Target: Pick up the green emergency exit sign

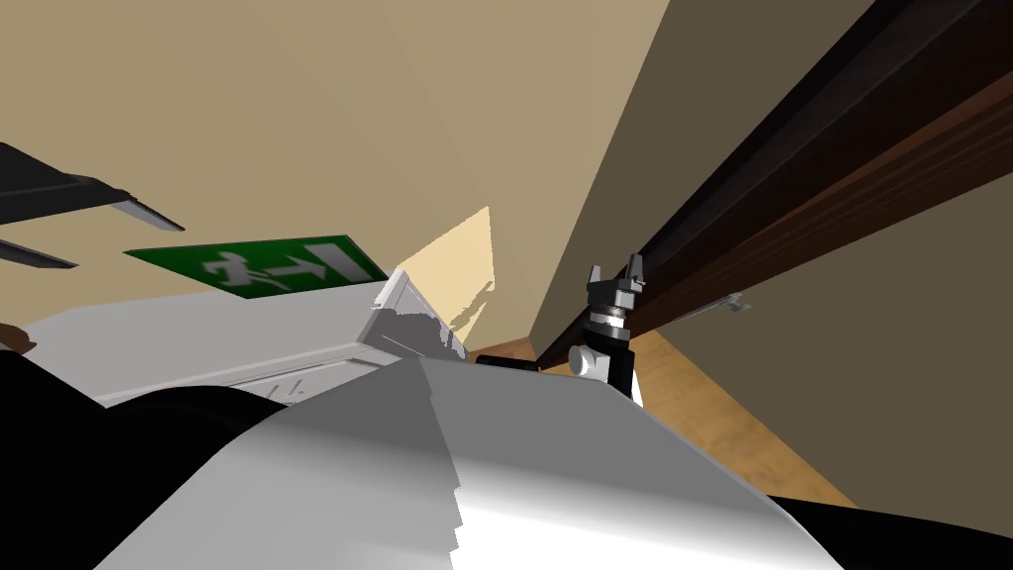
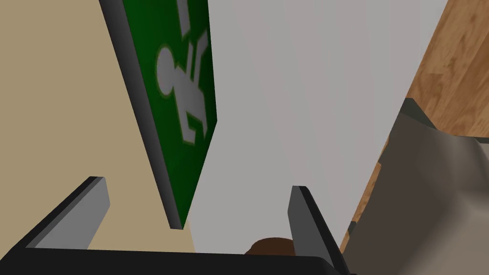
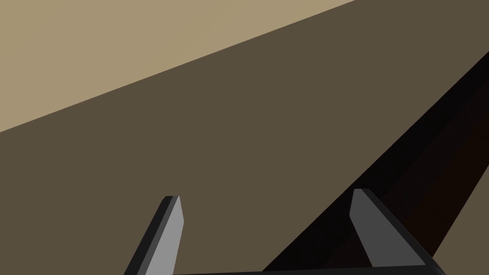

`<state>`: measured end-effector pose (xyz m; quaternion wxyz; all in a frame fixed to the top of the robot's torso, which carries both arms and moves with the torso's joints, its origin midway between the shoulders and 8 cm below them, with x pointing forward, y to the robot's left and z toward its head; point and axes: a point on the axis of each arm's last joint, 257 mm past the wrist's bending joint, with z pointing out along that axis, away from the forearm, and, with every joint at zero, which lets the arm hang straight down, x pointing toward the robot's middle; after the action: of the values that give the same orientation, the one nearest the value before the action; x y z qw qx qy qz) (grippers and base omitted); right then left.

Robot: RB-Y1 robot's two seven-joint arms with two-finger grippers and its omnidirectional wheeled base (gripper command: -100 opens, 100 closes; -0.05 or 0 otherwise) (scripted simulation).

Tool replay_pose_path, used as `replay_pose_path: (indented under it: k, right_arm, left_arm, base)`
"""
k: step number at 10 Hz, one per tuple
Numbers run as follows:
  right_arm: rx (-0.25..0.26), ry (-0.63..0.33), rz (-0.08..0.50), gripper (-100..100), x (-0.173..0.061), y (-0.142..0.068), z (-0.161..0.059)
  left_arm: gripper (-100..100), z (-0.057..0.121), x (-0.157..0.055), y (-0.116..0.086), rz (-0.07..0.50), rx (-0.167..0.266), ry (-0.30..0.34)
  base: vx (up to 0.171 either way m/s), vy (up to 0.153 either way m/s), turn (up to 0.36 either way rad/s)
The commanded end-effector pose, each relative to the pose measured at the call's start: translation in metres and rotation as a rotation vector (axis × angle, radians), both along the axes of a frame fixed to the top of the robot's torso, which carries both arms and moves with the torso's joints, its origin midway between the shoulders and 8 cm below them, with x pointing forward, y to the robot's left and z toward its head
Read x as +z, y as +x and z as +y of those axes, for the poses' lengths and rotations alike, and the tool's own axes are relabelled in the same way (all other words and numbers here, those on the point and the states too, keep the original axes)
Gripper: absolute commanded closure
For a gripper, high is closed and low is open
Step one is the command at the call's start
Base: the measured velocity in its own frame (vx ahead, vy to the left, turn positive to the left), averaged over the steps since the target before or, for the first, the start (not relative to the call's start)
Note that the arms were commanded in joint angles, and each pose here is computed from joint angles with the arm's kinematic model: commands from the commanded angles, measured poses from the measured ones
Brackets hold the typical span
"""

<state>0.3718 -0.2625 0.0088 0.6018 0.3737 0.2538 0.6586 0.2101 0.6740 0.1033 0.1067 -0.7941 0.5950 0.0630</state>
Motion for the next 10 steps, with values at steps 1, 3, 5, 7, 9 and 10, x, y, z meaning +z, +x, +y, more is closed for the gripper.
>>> replay_pose_path:
  k: [1, 3, 5, 7, 9, 10]
  right_arm:
    - [0.0, 0.0, 0.0, 0, 0.0, 0.0, 0.0]
    - [0.0, 0.0, 0.0, 0, 0.0, 0.0, 0.0]
    - [0.0, 0.0, 0.0, 0, 0.0, 0.0, 0.0]
    - [0.0, 0.0, 0.0, 0, 0.0, 0.0, 0.0]
    - [0.0, 0.0, 0.0, 0, 0.0, 0.0, 0.0]
    - [0.0, 0.0, 0.0, 0, 0.0, 0.0, 0.0]
  left_arm:
    - [-100, -0.007, -0.001, -0.001, 0.011, 0.023, -0.014]
    - [-100, -0.024, -0.002, -0.001, 0.033, 0.05, -0.054]
    - [-100, -0.035, -0.002, -0.002, 0.046, 0.061, -0.085]
    - [-100, -0.047, -0.002, -0.003, 0.058, 0.069, -0.12]
    - [-100, -0.052, -0.002, -0.003, 0.063, 0.072, -0.136]
    - [-100, -0.052, -0.002, -0.003, 0.063, 0.072, -0.136]
  base:
    - [0.0, 0.0, 0.0]
    - [0.0, 0.0, 0.0]
    - [0.007, 0.008, -0.025]
    - [0.019, 0.021, -0.039]
    - [0.008, 0.009, -0.026]
    - [0.007, 0.007, 0.013]
